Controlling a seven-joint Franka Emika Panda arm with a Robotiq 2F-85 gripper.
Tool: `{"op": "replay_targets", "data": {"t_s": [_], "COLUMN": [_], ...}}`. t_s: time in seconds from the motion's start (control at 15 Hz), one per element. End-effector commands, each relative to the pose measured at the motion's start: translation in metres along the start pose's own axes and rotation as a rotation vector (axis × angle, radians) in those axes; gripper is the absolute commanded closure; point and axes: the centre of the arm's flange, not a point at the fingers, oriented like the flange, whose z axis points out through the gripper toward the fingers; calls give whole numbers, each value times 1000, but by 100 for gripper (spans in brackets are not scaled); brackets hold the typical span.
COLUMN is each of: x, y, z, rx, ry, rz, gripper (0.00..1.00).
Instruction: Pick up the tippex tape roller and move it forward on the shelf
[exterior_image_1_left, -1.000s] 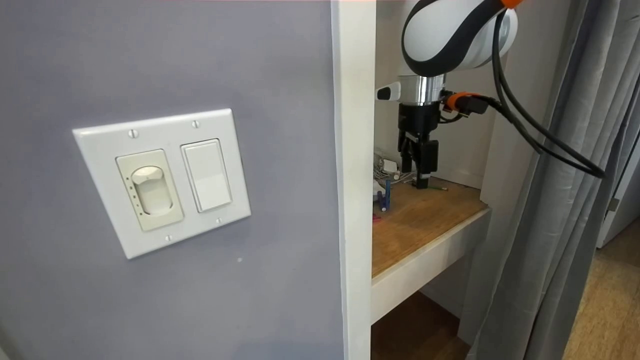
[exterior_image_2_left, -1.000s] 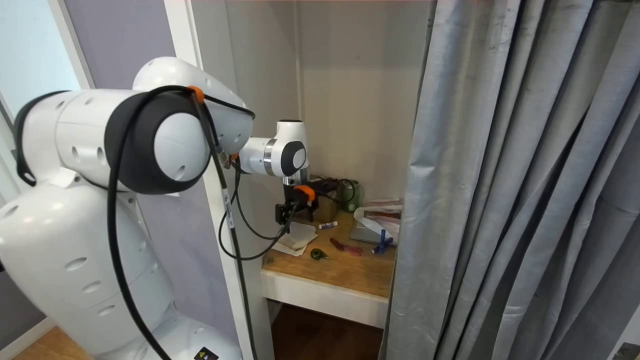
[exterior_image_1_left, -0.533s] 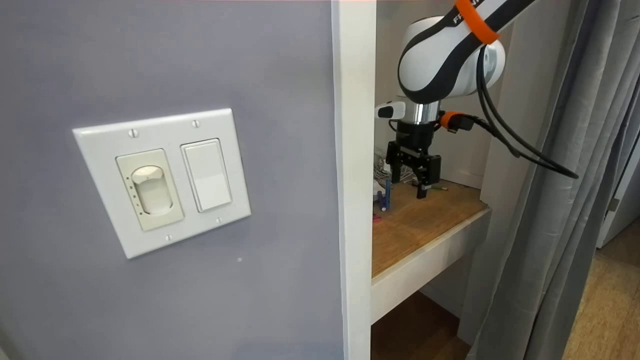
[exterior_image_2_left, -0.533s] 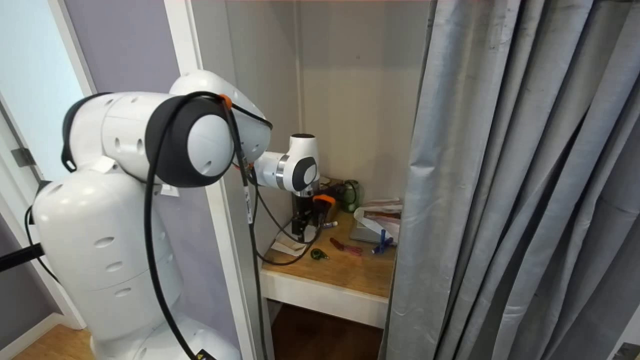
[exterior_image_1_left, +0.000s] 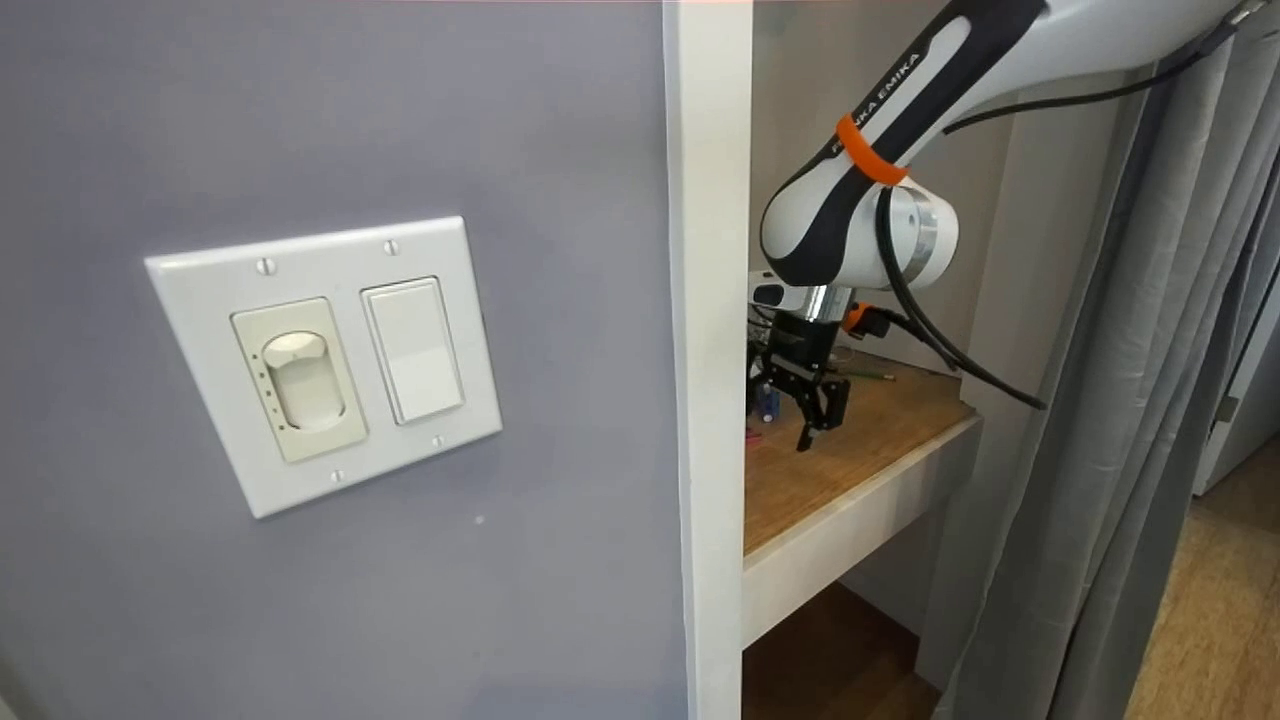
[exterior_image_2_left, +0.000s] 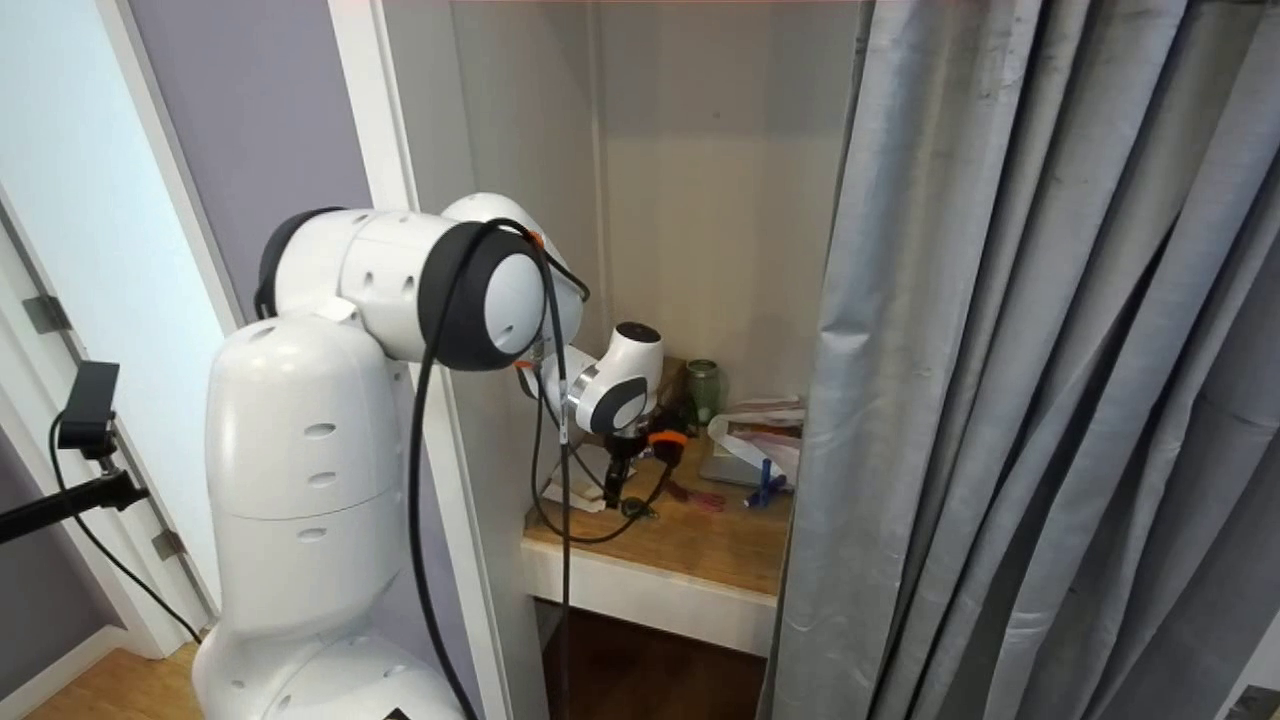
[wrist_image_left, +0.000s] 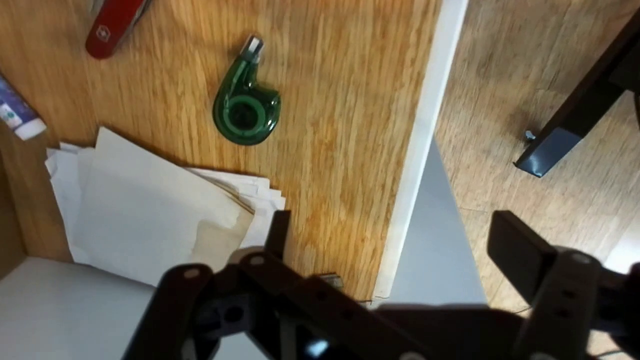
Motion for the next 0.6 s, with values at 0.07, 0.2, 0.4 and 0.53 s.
{"op": "replay_targets", "data": {"t_s": [0.07, 0.2, 0.4, 0.53], "x": [-21, -12, -18, -16], "y": [22, 13, 16, 18], "z": [23, 21, 23, 22], "rx": [-29, -18, -24, -26], "ry": [102, 68, 72, 73], "rz": [-187, -150, -170, -174], "gripper": [0, 0, 0, 0]}}
